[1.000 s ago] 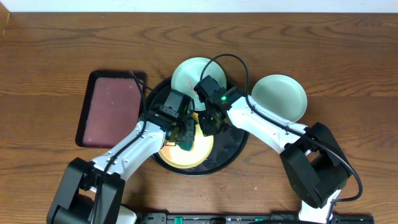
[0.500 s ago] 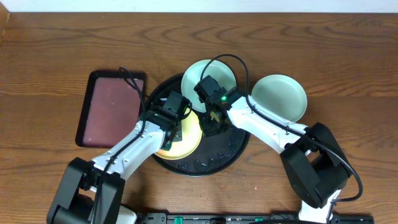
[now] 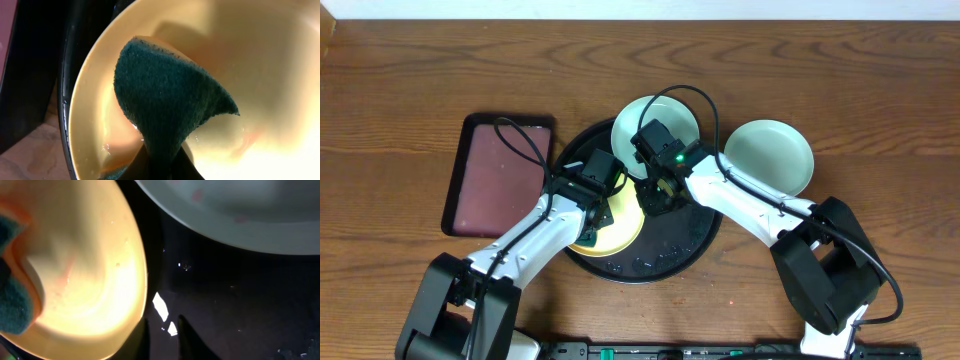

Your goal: Clean dirty plates on tray and stack at the side

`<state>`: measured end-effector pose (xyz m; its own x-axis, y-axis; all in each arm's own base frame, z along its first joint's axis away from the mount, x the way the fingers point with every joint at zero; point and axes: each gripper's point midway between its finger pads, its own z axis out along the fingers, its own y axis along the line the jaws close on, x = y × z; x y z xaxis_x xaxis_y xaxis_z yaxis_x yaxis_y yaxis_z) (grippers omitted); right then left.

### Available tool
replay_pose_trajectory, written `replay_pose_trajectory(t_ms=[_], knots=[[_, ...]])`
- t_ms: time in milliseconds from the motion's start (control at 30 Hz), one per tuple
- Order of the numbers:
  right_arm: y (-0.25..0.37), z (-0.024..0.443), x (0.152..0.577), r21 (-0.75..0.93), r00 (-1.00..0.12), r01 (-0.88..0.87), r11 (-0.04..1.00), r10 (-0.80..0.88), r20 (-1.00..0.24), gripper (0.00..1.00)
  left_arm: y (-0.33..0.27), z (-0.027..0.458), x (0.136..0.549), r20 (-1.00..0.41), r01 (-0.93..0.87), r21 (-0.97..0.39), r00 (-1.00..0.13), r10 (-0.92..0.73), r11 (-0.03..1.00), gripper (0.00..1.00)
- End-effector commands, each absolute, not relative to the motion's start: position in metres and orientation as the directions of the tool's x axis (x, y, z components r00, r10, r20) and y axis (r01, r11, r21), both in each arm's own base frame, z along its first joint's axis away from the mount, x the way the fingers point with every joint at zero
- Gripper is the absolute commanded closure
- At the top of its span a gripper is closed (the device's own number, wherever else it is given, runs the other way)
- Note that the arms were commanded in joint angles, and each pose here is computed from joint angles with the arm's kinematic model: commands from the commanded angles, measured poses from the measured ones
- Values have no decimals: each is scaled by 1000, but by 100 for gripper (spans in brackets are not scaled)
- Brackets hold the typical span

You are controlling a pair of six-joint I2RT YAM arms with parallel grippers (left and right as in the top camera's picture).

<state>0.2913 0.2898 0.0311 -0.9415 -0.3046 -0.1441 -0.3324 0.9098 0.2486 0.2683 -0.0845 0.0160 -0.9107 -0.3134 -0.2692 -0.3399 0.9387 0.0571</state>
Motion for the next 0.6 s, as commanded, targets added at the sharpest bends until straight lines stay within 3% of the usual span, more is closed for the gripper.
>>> replay_pose_trajectory(t_ms=[0, 233, 567], knots=[[297, 32, 293, 269, -936, -349, 898, -320, -148, 76, -85, 12, 266, -256, -419, 29, -881, -398, 908, 93], [293, 21, 295, 338, -953, -301, 892, -289, -87, 73, -91, 12, 268, -247, -420, -3, -879, -408, 907, 92], [305, 12, 305, 462, -971, -229, 857, -233, -50, 80, -90, 11, 264, -220, -479, -19, -854, -471, 877, 93]])
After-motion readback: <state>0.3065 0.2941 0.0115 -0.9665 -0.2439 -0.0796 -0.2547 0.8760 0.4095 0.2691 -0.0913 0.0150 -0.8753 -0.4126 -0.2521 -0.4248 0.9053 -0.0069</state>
